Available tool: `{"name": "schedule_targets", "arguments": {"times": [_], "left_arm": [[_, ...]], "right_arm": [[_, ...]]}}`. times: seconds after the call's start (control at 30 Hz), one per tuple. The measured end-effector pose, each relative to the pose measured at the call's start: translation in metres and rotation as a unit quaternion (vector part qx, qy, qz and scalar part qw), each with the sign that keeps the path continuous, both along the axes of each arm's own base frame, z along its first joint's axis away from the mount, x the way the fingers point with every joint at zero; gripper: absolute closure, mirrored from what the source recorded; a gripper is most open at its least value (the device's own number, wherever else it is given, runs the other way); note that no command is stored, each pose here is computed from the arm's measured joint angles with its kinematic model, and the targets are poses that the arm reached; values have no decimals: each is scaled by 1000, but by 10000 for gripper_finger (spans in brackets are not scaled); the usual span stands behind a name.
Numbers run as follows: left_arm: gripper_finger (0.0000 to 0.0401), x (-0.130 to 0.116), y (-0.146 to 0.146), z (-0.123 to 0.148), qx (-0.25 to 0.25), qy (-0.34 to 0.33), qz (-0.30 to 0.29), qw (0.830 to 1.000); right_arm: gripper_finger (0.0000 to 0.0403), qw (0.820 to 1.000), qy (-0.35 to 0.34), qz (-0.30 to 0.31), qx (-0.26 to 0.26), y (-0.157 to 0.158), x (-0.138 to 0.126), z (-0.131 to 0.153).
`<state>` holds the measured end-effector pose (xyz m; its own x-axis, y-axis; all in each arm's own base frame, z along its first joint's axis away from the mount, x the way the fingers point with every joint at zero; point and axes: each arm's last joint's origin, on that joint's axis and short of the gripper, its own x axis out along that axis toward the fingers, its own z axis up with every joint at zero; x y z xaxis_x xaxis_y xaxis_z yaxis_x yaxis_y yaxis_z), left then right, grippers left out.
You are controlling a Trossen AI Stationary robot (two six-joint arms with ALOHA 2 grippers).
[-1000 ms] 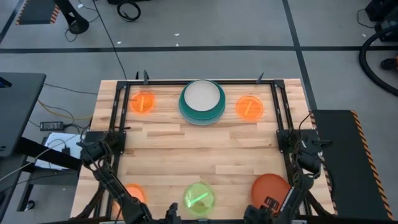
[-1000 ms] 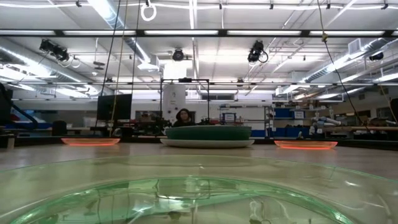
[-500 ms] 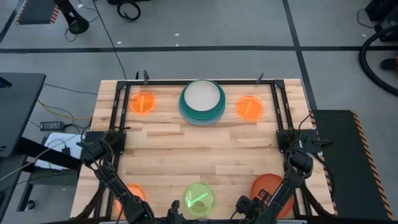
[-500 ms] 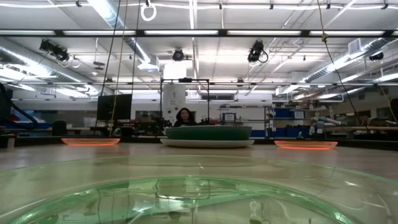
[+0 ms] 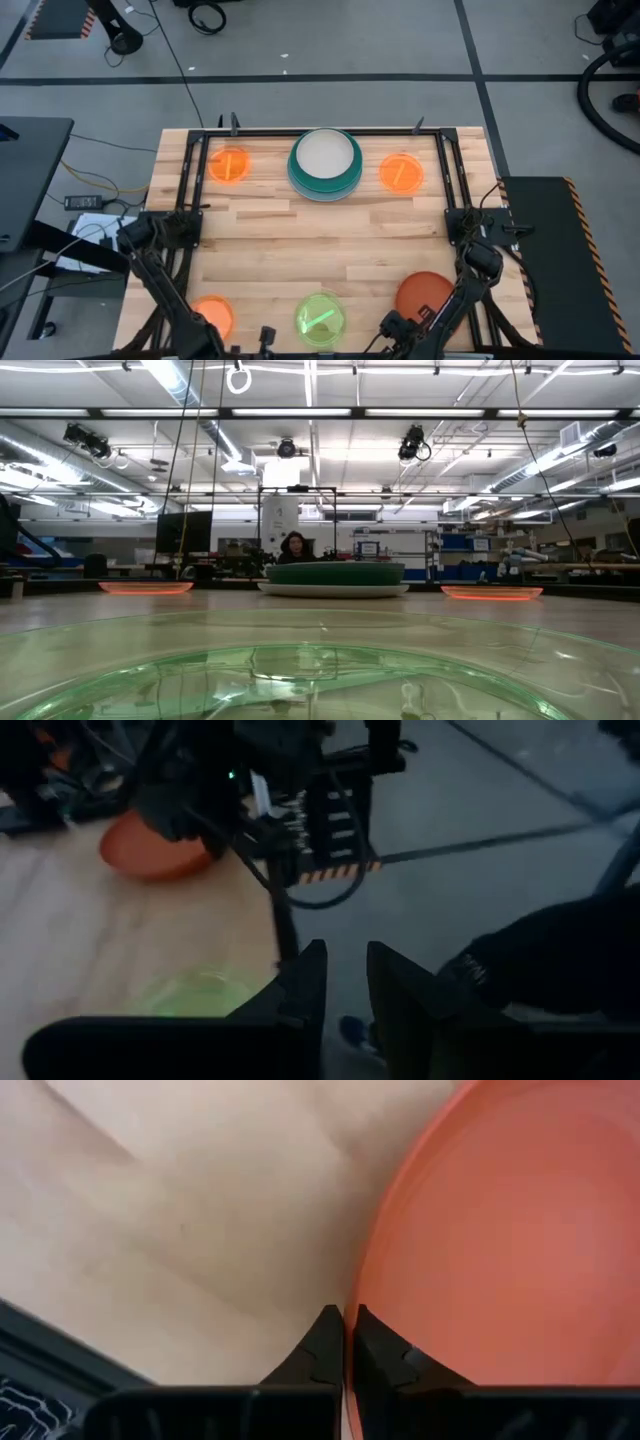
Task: Stack plastic plates
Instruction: Stack the dark orange plate on top of the gray plate
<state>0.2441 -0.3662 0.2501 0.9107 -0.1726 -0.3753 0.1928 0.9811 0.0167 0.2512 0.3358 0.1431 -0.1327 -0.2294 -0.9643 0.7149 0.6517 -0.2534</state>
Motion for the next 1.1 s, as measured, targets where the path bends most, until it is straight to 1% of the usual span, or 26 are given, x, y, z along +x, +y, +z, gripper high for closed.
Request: {"name": "schedule_targets", "arguments": {"times": [0.1, 0.17, 0.23, 0.33, 0.43, 0.5, 0.57, 0.67, 0.73, 0.77, 0.83, 0.9, 1.0, 1.1], "left_arm": [[319, -3, 10, -5, 44, 38, 12, 998], [319, -4, 22, -13, 60, 80, 46, 994], [319, -4, 37, -21, 79, 118, 102, 985], [319, -5, 62, -30, 103, 149, 197, 963], [320, -8, 80, -31, 135, 141, 264, 944], [326, -14, 87, -32, 153, 124, 292, 936], [337, -23, 98, -36, 155, 117, 310, 931], [361, -40, 124, -40, 122, 110, 339, 926], [380, -51, 144, -44, 96, 104, 356, 924], [388, -56, 155, -47, 85, 100, 361, 923], [394, -65, 173, -52, 56, 90, 369, 923], [392, -72, 192, -58, 35, 84, 375, 923], [386, -79, 217, -66, 12, 76, 383, 921], [388, -81, 240, -74, -15, 68, 388, 919]], "right_arm": [[390, 1000, 4, 24, -16, -9, 10, 9], [390, 998, 8, 55, -39, -18, 18, 19], [390, 993, 20, 105, -56, -28, 28, 31], [390, 980, 32, 192, -43, -45, 52, 43], [390, 963, 32, 266, -27, -65, 77, 54], [390, 953, 30, 300, -40, -82, 94, 61], [390, 940, 35, 335, -59, -102, 109, 67], [390, 922, 51, 376, -74, -134, 130, 73], [390, 913, 65, 393, -82, -159, 143, 76], [390, 911, 71, 394, -94, -173, 149, 77], [388, 909, 85, 386, -131, -203, 160, 78], [388, 910, 103, 376, -144, -237, 170, 78], [388, 914, 116, 366, -134, -292, 183, 78], [388, 911, 121, 376, -120, -344, 192, 77]]}}
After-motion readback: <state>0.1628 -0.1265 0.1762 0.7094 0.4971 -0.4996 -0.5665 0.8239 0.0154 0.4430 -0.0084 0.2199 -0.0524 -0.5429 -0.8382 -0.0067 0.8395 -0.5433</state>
